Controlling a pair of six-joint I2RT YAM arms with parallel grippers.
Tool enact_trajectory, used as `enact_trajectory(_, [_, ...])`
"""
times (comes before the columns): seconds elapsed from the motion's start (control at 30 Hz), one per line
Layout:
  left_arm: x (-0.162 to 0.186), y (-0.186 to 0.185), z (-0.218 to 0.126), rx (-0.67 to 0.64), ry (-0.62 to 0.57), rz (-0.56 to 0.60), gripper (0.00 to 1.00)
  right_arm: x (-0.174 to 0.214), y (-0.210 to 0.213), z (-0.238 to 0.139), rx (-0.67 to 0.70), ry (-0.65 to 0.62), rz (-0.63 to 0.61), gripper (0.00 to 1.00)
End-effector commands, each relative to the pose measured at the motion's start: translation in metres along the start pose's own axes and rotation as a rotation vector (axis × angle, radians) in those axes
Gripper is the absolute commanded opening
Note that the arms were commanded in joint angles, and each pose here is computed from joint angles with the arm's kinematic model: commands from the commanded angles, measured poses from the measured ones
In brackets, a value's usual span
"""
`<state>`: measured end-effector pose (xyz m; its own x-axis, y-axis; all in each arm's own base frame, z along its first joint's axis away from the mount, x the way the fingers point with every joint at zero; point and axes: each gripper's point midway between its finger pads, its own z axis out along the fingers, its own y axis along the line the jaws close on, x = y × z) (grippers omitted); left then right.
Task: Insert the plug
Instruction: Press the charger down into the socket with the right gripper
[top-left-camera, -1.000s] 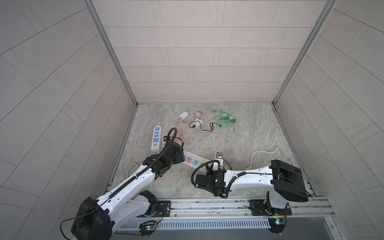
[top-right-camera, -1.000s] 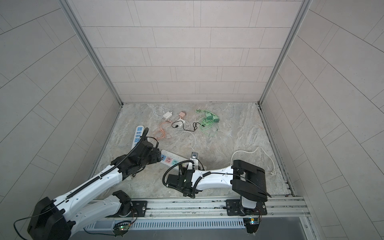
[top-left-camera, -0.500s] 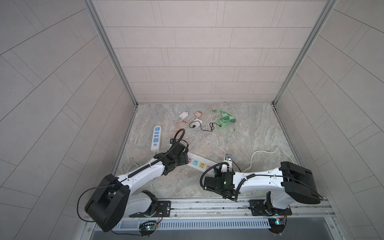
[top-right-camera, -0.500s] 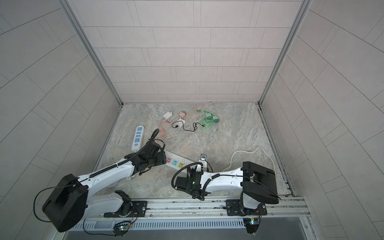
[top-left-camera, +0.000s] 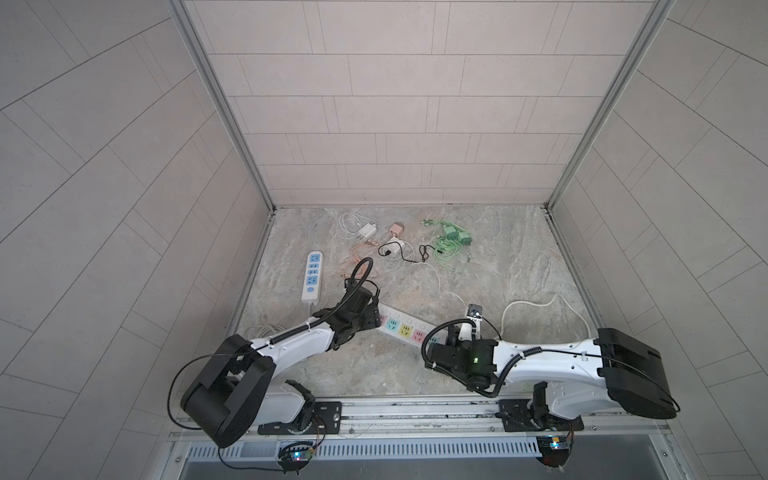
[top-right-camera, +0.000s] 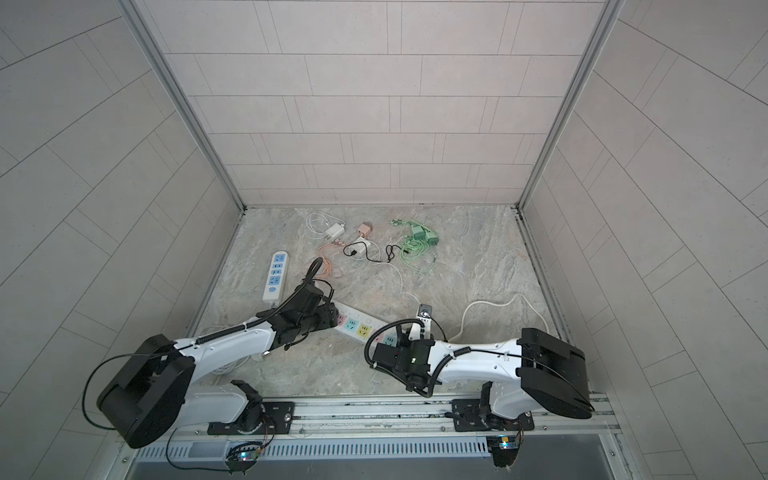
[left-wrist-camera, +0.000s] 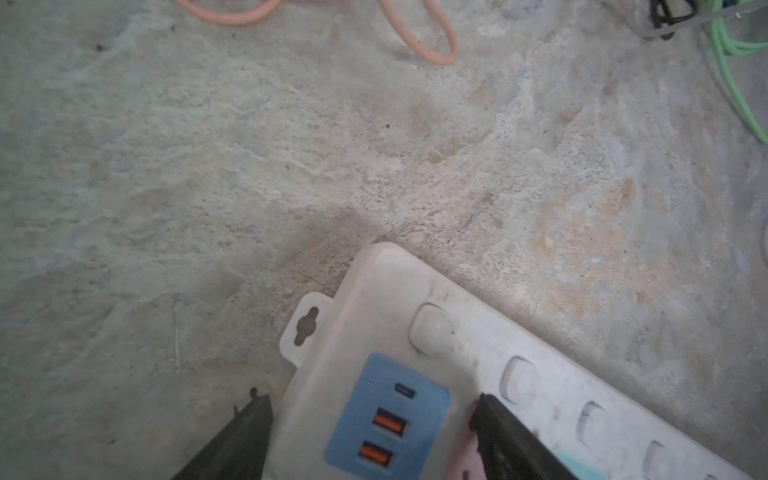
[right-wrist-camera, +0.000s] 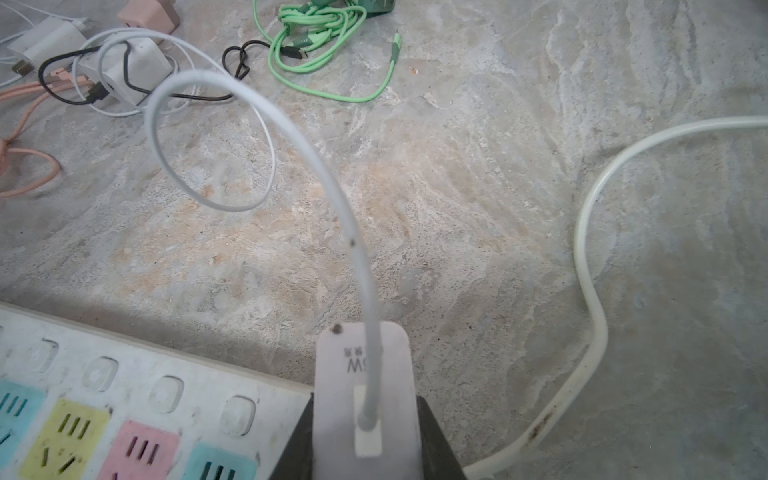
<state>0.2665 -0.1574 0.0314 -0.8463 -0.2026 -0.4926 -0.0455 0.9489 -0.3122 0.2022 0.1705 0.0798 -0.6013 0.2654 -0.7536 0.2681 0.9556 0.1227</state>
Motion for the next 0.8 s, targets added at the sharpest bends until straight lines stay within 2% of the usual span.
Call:
enact_trajectory(0.0, [0.034,-0.013,0.010,0.076,0.097,0.023,0.76,0.003,-0.002,0.004,-0.032,0.053,0.030,0.00])
enact_trajectory(0.23, [0.062,-0.040,-0.006,0.140,0.099,0.068,0.74,-0.003,-0.031,0.011,-0.005,0.050,0.022,0.00])
enact_trajectory(0.57, [0.086,-0.050,-0.028,0.193,0.079,0.090,0.72,-0.045,-0.041,-0.012,-0.010,-0.056,-0.035,0.02])
enact_trajectory(0.77, [0.090,-0.056,-0.033,0.212,0.069,0.099,0.71,-0.044,-0.027,-0.021,-0.043,0.013,-0.044,0.01])
